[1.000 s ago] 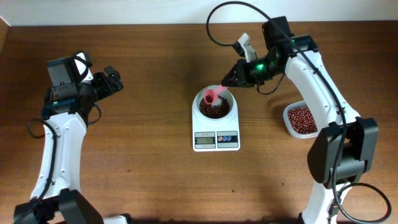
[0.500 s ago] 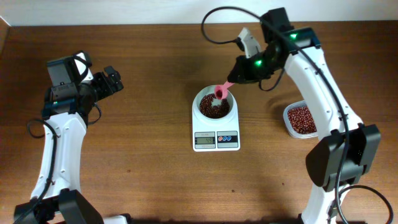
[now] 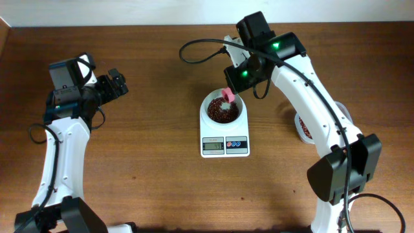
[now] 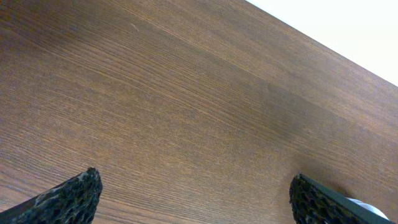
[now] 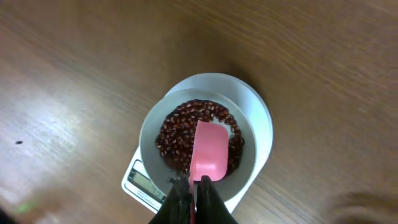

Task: Scoop item into bowl and weigh 50g on scale
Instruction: 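Tip the scoop into the white bowl to pour beans, then carry the scoop right and lower it into the bean tub, then release the pink scoop in the tub and raise the right gripper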

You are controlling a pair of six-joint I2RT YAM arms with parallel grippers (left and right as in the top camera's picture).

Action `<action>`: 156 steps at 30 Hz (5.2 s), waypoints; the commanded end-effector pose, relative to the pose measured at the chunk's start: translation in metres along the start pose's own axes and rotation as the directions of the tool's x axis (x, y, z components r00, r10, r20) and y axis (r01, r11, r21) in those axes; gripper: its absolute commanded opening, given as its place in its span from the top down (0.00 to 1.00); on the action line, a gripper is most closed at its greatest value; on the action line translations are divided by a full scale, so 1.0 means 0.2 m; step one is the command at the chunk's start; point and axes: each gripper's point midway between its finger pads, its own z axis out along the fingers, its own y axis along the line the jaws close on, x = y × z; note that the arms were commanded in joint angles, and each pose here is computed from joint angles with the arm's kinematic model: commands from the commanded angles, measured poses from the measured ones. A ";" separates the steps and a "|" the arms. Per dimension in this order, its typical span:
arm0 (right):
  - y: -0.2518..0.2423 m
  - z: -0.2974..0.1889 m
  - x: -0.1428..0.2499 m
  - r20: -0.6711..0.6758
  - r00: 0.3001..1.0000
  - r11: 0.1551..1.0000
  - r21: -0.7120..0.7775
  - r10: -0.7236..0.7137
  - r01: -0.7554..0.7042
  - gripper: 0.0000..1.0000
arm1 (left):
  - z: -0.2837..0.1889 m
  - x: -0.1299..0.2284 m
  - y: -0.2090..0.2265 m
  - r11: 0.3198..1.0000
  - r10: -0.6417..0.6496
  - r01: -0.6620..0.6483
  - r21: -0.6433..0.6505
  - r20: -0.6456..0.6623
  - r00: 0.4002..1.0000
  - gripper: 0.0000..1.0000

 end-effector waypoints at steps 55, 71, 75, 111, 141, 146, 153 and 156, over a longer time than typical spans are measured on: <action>-1.09 -0.67 0.71 -0.055 0.702 0.690 -0.139 0.711 -0.710 0.96 | -0.01 -0.03 0.00 1.000 -0.009 0.009 -0.006 0.016 1.000 0.01; -1.22 -0.64 0.92 -0.118 0.658 0.654 0.328 0.744 -0.681 0.96 | -0.01 -0.03 0.00 1.000 -0.009 0.009 -0.006 0.016 1.000 0.01; -1.18 -0.58 0.80 -0.097 0.715 0.696 0.348 0.693 -0.628 0.96 | -0.01 -0.03 0.00 1.000 -0.009 0.009 -0.006 0.016 1.000 0.01; -1.03 -0.42 0.84 -0.240 0.747 0.752 0.453 0.620 -0.478 0.07 | -0.01 -0.03 0.00 1.000 -0.009 0.009 -0.006 0.016 1.000 0.01; -1.23 -0.55 0.90 -0.100 0.652 0.658 0.054 0.752 -0.751 0.09 | -0.01 -0.03 0.00 1.000 -0.009 0.009 -0.006 0.016 1.000 0.01; -1.23 -0.55 0.90 -0.095 0.644 0.650 0.052 0.759 -0.758 0.46 | -0.01 -0.03 0.00 1.000 -0.009 0.009 -0.006 0.016 1.000 0.01; -1.23 -0.55 0.90 -0.097 0.629 0.636 0.054 0.771 -0.770 0.01 | -0.01 -0.03 0.00 1.000 -0.009 0.009 -0.006 0.016 1.000 0.01; -1.22 -0.55 0.91 -0.106 0.625 0.633 0.054 0.773 -0.773 0.01 | -0.01 -0.03 0.00 1.000 -0.009 0.009 -0.006 0.016 1.000 0.01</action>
